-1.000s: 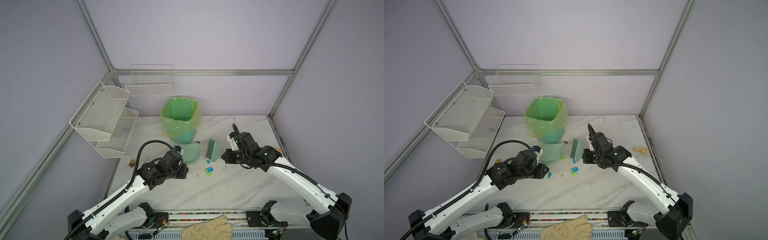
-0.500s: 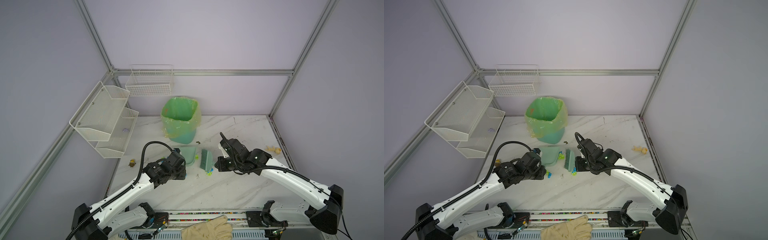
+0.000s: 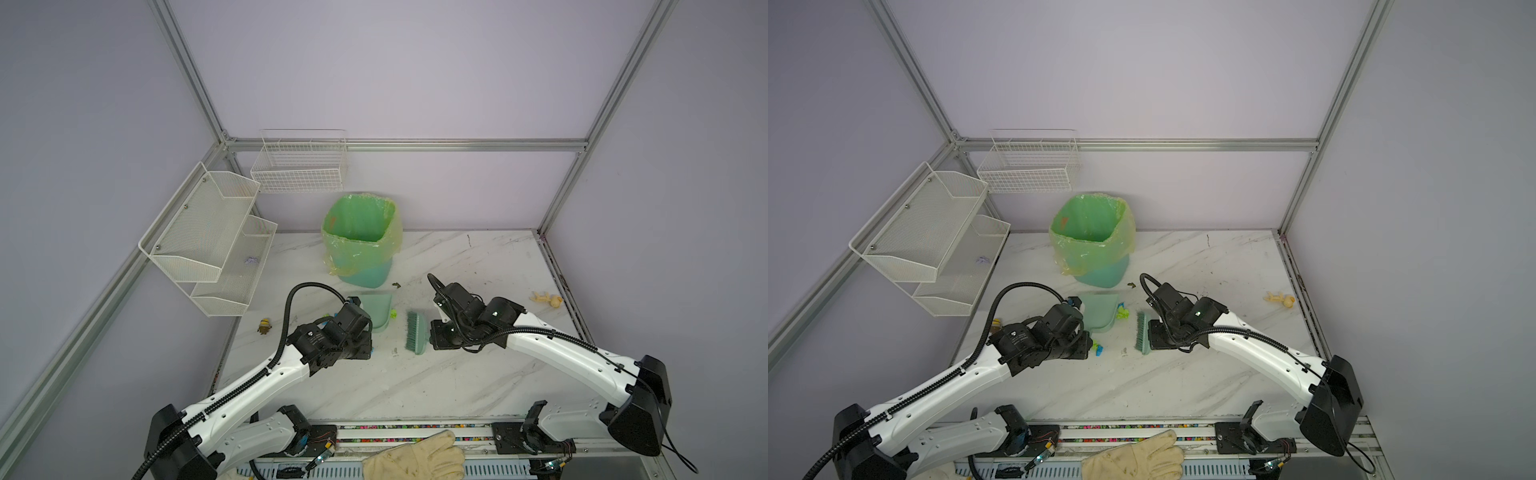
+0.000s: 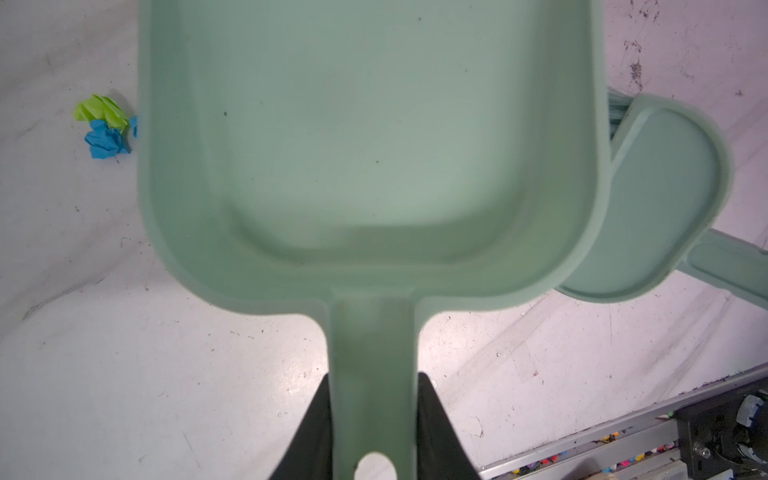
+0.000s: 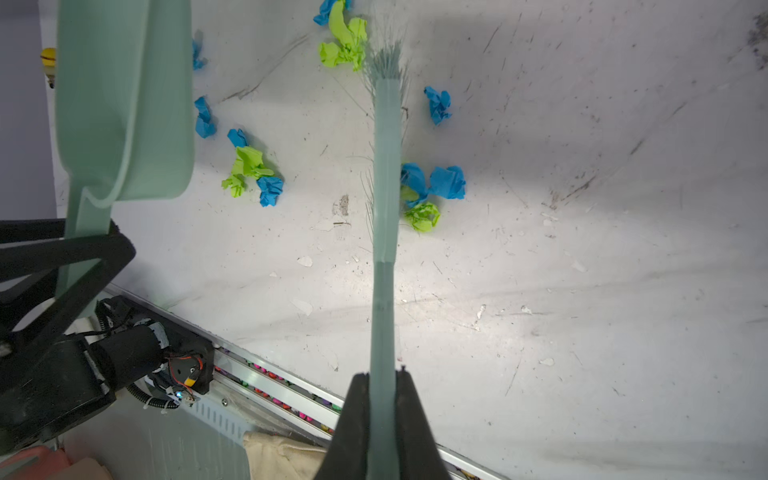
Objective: Sweep away the paper scraps from the table
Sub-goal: 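Lower the empty dustpan beside the scraps while the right gripper lowers the brush, then set the dustpan mouth facing the scraps while the right gripper moves the brush behind them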
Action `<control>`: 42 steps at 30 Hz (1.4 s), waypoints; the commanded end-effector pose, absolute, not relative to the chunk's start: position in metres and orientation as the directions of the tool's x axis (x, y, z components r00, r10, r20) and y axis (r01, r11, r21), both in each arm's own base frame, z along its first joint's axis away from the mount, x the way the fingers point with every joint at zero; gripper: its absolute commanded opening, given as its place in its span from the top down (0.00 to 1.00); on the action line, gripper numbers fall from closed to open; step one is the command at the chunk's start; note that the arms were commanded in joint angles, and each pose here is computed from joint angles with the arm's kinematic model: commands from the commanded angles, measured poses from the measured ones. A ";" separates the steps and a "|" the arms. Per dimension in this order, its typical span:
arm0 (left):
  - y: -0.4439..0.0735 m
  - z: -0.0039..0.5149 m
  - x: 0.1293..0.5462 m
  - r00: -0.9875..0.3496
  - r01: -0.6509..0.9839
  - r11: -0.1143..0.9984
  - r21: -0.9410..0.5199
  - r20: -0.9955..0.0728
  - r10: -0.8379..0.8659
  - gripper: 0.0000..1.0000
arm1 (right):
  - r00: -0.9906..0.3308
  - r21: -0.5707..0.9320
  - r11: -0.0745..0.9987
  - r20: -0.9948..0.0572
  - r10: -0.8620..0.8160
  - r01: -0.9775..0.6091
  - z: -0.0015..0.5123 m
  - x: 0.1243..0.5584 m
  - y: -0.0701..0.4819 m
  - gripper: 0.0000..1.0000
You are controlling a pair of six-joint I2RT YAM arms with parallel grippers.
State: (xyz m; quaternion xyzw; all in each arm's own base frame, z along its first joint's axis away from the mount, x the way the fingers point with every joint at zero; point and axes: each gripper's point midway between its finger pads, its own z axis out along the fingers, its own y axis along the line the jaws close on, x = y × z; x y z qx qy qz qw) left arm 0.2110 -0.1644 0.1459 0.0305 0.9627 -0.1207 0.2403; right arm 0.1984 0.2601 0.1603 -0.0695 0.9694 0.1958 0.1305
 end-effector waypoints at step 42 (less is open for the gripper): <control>-0.231 0.124 0.218 -0.891 0.266 0.926 -0.266 -0.436 0.130 1.00 | -0.922 0.305 0.941 -0.387 -0.020 -0.148 0.209 0.284 0.224 1.00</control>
